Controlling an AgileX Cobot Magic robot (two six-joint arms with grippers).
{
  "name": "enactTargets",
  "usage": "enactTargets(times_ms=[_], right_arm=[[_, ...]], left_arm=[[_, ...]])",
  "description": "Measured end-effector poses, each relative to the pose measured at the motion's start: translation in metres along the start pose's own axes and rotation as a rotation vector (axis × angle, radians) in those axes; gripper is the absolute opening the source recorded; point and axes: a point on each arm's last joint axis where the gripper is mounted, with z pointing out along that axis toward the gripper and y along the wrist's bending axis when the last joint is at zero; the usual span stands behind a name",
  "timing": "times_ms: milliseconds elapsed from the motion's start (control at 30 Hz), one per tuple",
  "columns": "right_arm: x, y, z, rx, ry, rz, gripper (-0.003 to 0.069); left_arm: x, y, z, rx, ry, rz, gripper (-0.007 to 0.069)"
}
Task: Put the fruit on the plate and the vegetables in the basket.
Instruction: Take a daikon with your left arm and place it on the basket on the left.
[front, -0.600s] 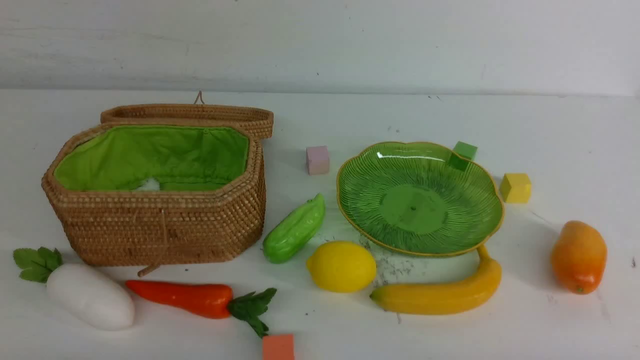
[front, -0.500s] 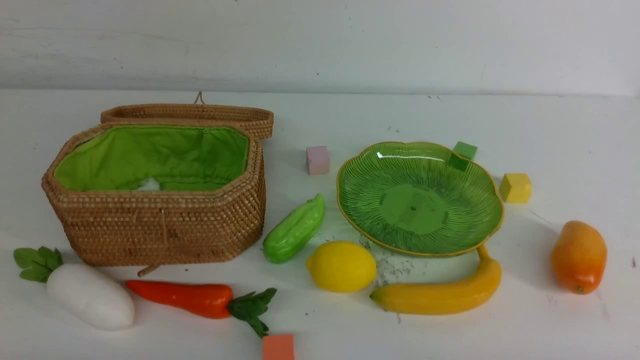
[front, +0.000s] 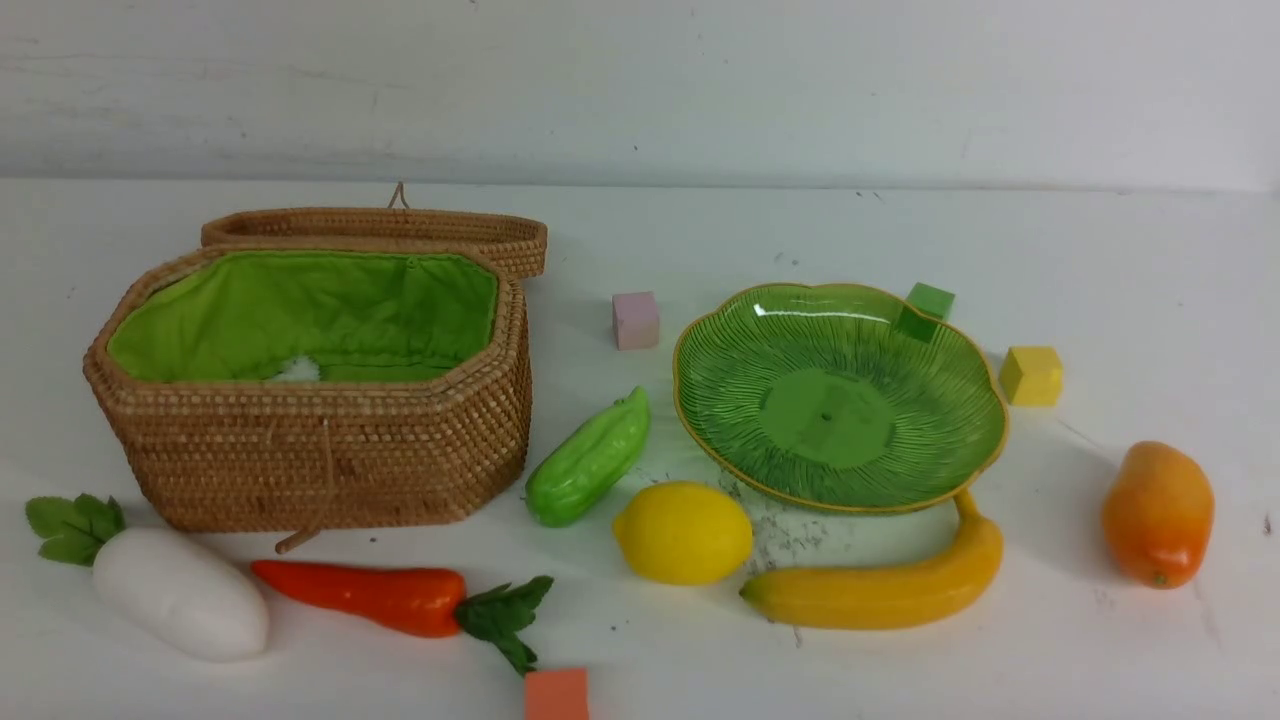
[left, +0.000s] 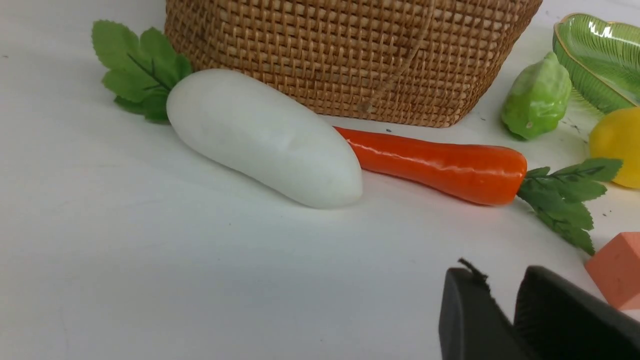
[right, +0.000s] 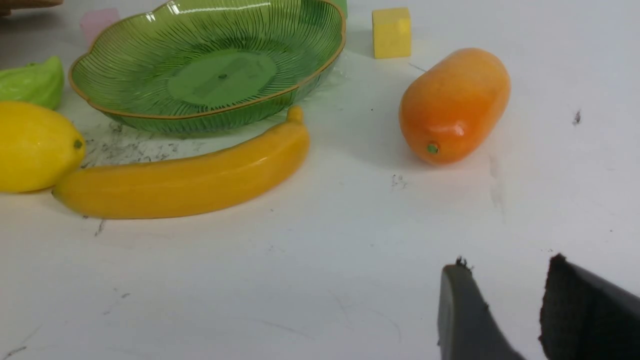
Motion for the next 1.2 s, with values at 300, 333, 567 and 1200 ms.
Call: enactTargets(times_ms=[300, 333, 567, 1200], right_arm=[[0.0, 0.0, 0.0, 0.0, 0.0, 0.0, 0.024], [0.0, 0.0, 0.0, 0.0, 0.0, 0.0, 0.024], [0.0, 0.0, 0.0, 0.0, 0.0, 0.0, 0.024], [-0.023, 0.003, -0.003, -0.127, -0.263, 0.583, 0.024]], left_arm=[[-0.021, -0.007, -0.003, 0.135, -0.209, -0.477, 0.0148], [-0.023, -0.007, -0.003, 0.153, -0.228, -0.56, 0.0148], [-0.038, -0.011, -0.01, 0.214, -0.287, -0.734, 0.0123], [-0.139, -0.063, -0.027, 0.132, 0.208, -0.22, -0.0013]])
